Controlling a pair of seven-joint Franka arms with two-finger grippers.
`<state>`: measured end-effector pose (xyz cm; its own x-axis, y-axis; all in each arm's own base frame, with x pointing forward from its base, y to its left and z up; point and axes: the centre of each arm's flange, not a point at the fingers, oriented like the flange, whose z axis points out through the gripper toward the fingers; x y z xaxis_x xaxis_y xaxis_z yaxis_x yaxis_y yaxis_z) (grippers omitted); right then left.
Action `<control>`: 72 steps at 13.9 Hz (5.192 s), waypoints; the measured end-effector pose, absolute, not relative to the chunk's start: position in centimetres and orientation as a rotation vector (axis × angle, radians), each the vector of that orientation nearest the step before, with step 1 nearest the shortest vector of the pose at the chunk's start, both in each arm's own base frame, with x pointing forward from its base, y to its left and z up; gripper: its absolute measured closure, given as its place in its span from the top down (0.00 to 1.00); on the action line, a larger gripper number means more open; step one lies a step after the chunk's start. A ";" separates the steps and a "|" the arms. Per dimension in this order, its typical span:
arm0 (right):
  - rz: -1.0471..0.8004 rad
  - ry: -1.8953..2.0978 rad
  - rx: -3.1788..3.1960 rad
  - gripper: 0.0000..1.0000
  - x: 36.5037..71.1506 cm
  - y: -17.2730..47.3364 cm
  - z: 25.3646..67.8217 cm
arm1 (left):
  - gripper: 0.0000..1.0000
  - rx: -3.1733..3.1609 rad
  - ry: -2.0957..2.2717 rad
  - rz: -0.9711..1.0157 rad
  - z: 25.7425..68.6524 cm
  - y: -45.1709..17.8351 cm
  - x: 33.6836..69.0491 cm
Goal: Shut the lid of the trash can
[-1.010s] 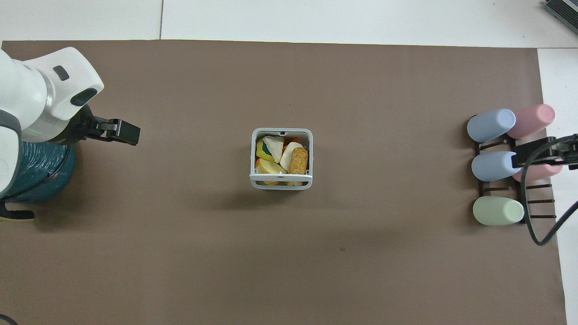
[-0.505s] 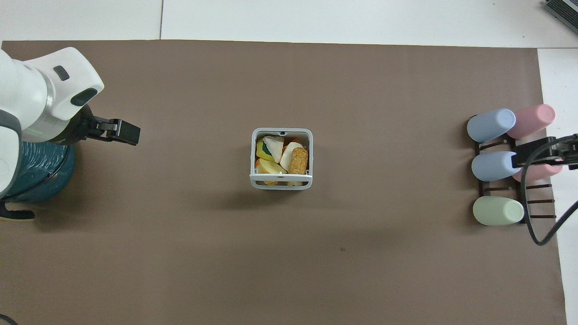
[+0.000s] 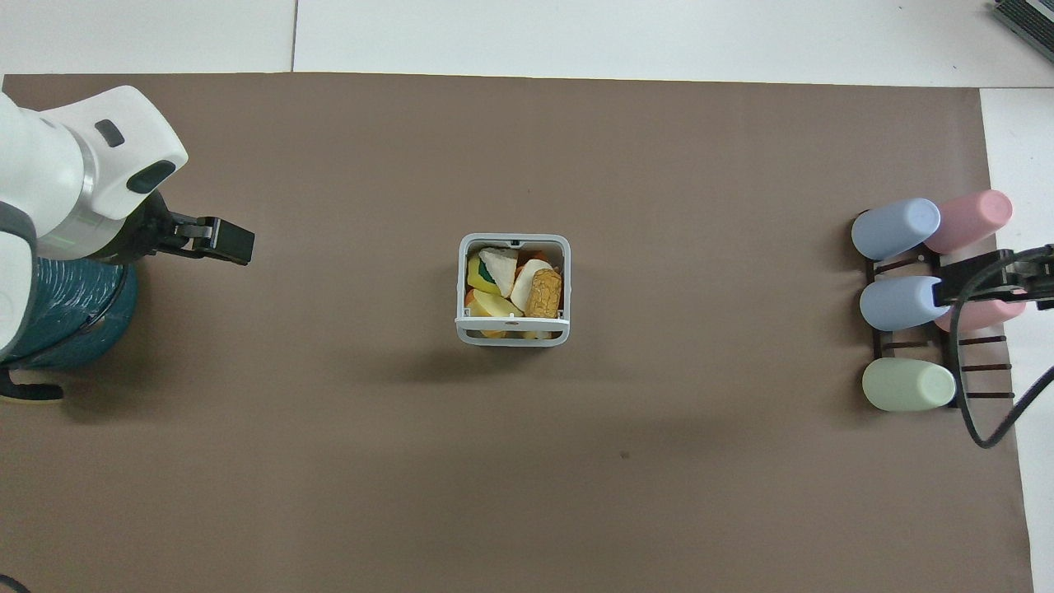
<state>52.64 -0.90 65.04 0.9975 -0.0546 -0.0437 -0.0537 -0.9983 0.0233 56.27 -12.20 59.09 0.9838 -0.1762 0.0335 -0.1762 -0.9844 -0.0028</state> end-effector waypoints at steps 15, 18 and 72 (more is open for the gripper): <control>-0.069 -0.084 3.118 1.00 52.6 -0.9 65.0 | 1.00 3.179 -0.089 0.062 60.7 -4.3 57.2; -0.069 -0.084 3.118 1.00 52.6 -0.9 65.0 | 1.00 3.200 -0.094 0.063 60.7 -4.1 57.3; -0.069 -0.084 3.118 1.00 52.6 -0.9 65.0 | 0.44 3.064 -0.018 -0.022 57.7 -31.8 47.2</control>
<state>52.64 -0.89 65.04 0.9976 -0.0545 -0.0437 -0.0535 -0.9983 0.0233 47.19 -31.79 57.68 0.9998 -0.0121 -0.0140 -0.0110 -0.9969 0.0777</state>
